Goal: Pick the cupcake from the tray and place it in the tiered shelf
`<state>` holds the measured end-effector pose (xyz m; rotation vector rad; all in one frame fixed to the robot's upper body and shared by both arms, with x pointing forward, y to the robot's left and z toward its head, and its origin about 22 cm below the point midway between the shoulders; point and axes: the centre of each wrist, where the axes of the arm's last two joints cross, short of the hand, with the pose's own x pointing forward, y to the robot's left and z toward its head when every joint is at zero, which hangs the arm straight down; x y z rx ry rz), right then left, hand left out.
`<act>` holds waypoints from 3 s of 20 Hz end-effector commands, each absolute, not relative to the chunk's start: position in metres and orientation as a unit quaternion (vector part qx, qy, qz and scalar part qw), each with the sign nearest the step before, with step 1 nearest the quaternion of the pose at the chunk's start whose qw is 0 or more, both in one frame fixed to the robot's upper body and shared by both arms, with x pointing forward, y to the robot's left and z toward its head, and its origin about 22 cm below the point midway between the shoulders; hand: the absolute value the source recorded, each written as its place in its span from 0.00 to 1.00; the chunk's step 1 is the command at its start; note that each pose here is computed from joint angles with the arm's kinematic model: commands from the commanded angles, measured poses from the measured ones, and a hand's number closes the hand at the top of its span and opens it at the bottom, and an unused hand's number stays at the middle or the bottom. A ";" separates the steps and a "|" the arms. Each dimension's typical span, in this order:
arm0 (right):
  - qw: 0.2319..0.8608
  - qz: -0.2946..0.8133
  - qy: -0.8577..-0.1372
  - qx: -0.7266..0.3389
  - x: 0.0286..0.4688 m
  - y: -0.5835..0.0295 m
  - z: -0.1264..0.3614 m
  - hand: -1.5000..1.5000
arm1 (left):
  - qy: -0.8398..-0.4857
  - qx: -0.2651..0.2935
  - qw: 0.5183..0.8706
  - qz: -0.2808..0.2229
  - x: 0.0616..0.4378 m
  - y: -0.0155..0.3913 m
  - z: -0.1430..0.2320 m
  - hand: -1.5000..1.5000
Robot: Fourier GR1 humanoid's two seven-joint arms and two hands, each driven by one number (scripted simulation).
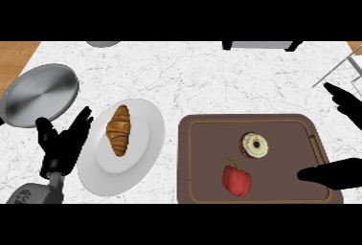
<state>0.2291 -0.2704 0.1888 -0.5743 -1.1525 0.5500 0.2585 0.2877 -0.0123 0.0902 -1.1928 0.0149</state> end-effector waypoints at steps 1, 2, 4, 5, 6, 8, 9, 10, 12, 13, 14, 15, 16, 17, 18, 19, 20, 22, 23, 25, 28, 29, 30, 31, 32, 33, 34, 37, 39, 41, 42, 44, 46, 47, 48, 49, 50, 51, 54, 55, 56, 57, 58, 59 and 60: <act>0.782 0.264 -0.487 -0.286 0.243 -0.241 0.193 0.00 | -0.524 0.039 0.851 0.010 0.245 0.283 -0.032 0.50; 0.783 0.281 -0.480 -0.278 0.249 -0.241 0.168 0.00 | -0.533 0.032 0.846 0.012 0.259 0.268 -0.031 0.50; 0.787 0.291 -0.464 -0.285 0.255 -0.221 0.174 0.00 | -0.531 0.031 0.847 0.009 0.245 0.273 -0.033 0.50; 0.790 0.299 -0.456 -0.281 0.254 -0.223 0.180 0.00 | -0.532 0.030 0.846 0.012 0.235 0.282 -0.026 0.50; 0.783 0.312 -0.458 -0.284 0.253 -0.210 0.168 0.00 | -0.528 0.037 0.849 0.011 0.257 0.279 -0.030 0.50; 0.784 0.313 -0.453 -0.285 0.257 -0.208 0.156 0.00 | -0.532 0.036 0.846 0.016 0.250 0.299 -0.020 0.50; 0.785 0.314 -0.444 -0.296 0.267 -0.205 0.168 0.00 | -0.532 0.037 0.846 0.017 0.244 0.291 -0.020 0.50; 0.788 0.322 -0.432 -0.298 0.253 -0.220 0.171 0.00 | -0.533 0.043 0.845 0.012 0.244 0.280 -0.015 0.50; 0.789 0.320 -0.425 -0.306 0.268 -0.188 0.160 0.00 | -0.530 0.038 0.847 0.011 0.249 0.302 -0.028 0.50; 0.795 0.301 -0.428 -0.306 0.264 -0.187 0.150 0.00 | -0.528 0.042 0.848 0.016 0.244 0.294 -0.035 0.50; 0.795 0.308 -0.423 -0.308 0.264 -0.184 0.143 0.00 | -0.526 0.042 0.849 0.017 0.245 0.285 -0.039 0.50; 0.793 0.312 -0.416 -0.319 0.265 -0.190 0.137 0.00 | -0.522 0.040 0.852 0.022 0.245 0.297 -0.028 0.50; 0.787 0.314 -0.419 -0.326 0.257 -0.184 0.135 0.00 | -0.530 0.049 0.846 0.027 0.242 0.277 -0.035 0.50; 0.785 0.315 -0.421 -0.329 0.262 -0.191 0.143 0.00 | -0.532 0.042 0.846 0.019 0.244 0.291 -0.026 0.50; 0.788 0.313 -0.410 -0.335 0.265 -0.195 0.139 0.00 | -0.530 0.040 0.847 0.019 0.250 0.291 -0.009 0.50; 0.788 0.320 -0.414 -0.325 0.251 -0.170 0.129 0.00 | -0.527 0.046 0.849 0.018 0.250 0.305 -0.012 0.50; 0.787 0.312 -0.411 -0.338 0.263 -0.194 0.134 0.00 | -0.532 0.045 0.845 0.027 0.231 0.302 -0.031 0.50; 0.788 0.316 -0.412 -0.332 0.253 -0.195 0.137 0.00 | -0.527 0.051 0.848 0.024 0.246 0.278 -0.026 0.50; 0.790 0.308 -0.410 -0.337 0.269 -0.172 0.119 0.00 | -0.529 0.040 0.847 0.012 0.237 0.276 -0.019 0.50; 0.788 0.315 -0.409 -0.336 0.256 -0.159 0.124 0.00 | -0.532 0.043 0.846 0.022 0.249 0.277 -0.026 0.50; 0.787 0.319 -0.398 -0.347 0.263 -0.166 0.096 0.00 | -0.527 0.045 0.848 0.026 0.245 0.285 -0.036 0.50; 0.788 0.315 -0.398 -0.348 0.267 -0.168 0.109 0.00 | -0.530 0.051 0.846 0.023 0.262 0.292 -0.022 0.50; 0.790 0.319 -0.383 -0.356 0.273 -0.174 0.082 0.00 | -0.538 0.044 0.842 0.018 0.252 0.287 -0.018 0.50; 0.787 0.315 -0.387 -0.363 0.276 -0.158 0.101 0.00 | -0.526 0.041 0.849 0.020 0.243 0.298 -0.028 0.50; 0.784 0.317 -0.389 -0.365 0.263 -0.166 0.094 0.00 | -0.529 0.048 0.847 0.025 0.242 0.309 -0.034 0.50; 0.785 0.319 -0.382 -0.368 0.265 -0.154 0.082 0.00 | -0.524 0.033 0.851 0.021 0.242 0.289 -0.024 0.50; 0.785 0.322 -0.375 -0.373 0.266 -0.170 0.085 0.00 | -0.522 0.042 0.852 0.027 0.247 0.288 -0.028 0.50; 0.781 0.317 -0.374 -0.387 0.281 -0.166 0.082 0.00 | -0.532 0.049 0.845 0.020 0.250 0.294 -0.032 0.50; 0.777 0.323 -0.377 -0.387 0.272 -0.190 0.071 0.00 | -0.527 0.046 0.848 0.024 0.244 0.284 -0.025 0.50; 0.771 0.324 -0.396 -0.379 0.273 -0.189 0.069 0.00 | -0.525 0.039 0.850 0.028 0.245 0.306 -0.030 0.50; 0.772 0.316 -0.401 -0.378 0.274 -0.178 0.065 0.00 | -0.528 0.041 0.848 0.019 0.256 0.295 -0.014 0.50; 0.775 0.310 -0.403 -0.375 0.293 -0.179 0.074 0.00 | -0.530 0.036 0.847 0.026 0.234 0.292 -0.039 0.50; 0.774 0.314 -0.406 -0.370 0.282 -0.183 0.049 0.00 | -0.523 0.042 0.851 0.024 0.245 0.293 -0.022 0.50; 0.765 0.316 -0.413 -0.381 0.298 -0.170 0.055 0.00 | -0.525 0.042 0.850 0.026 0.253 0.305 -0.031 0.50; 0.768 0.321 -0.412 -0.370 0.300 -0.160 0.056 0.00 | -0.535 0.041 0.844 0.019 0.259 0.296 -0.034 0.50; 0.766 0.305 -0.425 -0.374 0.297 -0.200 0.047 0.00 | -0.531 0.044 0.846 0.028 0.254 0.298 -0.020 0.50; 0.767 0.314 -0.419 -0.370 0.316 -0.174 0.052 0.00 | -0.535 0.043 0.844 0.024 0.252 0.305 -0.037 0.50; 0.766 0.311 -0.421 -0.372 0.300 -0.181 0.045 0.00 | -0.522 0.036 0.852 0.023 0.247 0.299 -0.035 0.50; 0.762 0.433 -0.367 -0.312 0.286 -0.179 0.027 1.00 | -0.527 0.042 0.849 0.021 0.244 0.295 -0.031 0.50; 0.725 0.485 -0.364 -0.327 0.277 -0.158 0.023 1.00 | -0.536 0.042 0.843 0.018 0.254 0.295 -0.021 0.50; 0.731 0.459 -0.391 -0.320 0.294 -0.173 0.040 1.00 | -0.537 0.047 0.842 0.023 0.250 0.297 -0.036 0.50; 0.746 0.435 -0.398 -0.310 0.294 -0.169 0.023 1.00 | -0.528 0.040 0.848 0.022 0.250 0.291 -0.023 0.50; 0.749 0.420 -0.413 -0.303 0.294 -0.163 0.035 1.00 | -0.527 0.038 0.849 0.017 0.246 0.301 -0.030 0.50; 0.750 0.418 -0.419 -0.296 0.286 -0.160 0.026 1.00 | -0.526 0.039 0.850 0.021 0.236 0.298 -0.042 0.50; 0.748 0.410 -0.432 -0.292 0.297 -0.160 0.030 1.00 | -0.532 0.032 0.846 0.011 0.246 0.299 -0.018 0.50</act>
